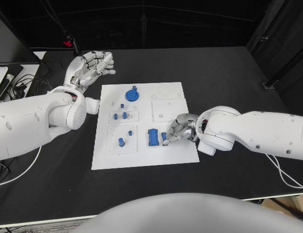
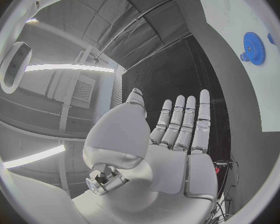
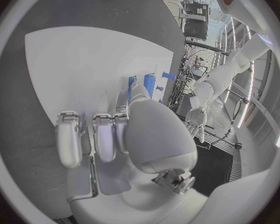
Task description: Assemble the parts on the task board
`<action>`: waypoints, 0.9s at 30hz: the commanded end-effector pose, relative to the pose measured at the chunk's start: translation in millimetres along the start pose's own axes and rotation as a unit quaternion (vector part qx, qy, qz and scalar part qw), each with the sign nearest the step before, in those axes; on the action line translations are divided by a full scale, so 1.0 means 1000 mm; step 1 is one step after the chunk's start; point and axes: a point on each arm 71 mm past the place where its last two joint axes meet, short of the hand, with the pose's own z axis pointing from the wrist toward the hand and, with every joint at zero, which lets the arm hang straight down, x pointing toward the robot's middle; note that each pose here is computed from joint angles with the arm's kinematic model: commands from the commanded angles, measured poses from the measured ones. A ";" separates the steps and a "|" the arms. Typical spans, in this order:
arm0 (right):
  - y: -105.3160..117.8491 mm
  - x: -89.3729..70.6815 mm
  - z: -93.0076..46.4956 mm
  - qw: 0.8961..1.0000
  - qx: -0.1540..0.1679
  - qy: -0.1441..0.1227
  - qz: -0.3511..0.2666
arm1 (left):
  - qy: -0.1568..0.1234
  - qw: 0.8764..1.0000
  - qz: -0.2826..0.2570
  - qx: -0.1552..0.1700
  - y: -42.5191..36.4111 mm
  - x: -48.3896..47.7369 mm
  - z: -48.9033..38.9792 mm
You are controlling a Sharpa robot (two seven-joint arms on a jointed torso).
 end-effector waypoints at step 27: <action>0.016 -0.066 -0.040 0.846 -0.424 -0.250 0.204 | -0.002 0.998 -0.005 0.056 -0.0027 0.0110 -0.0127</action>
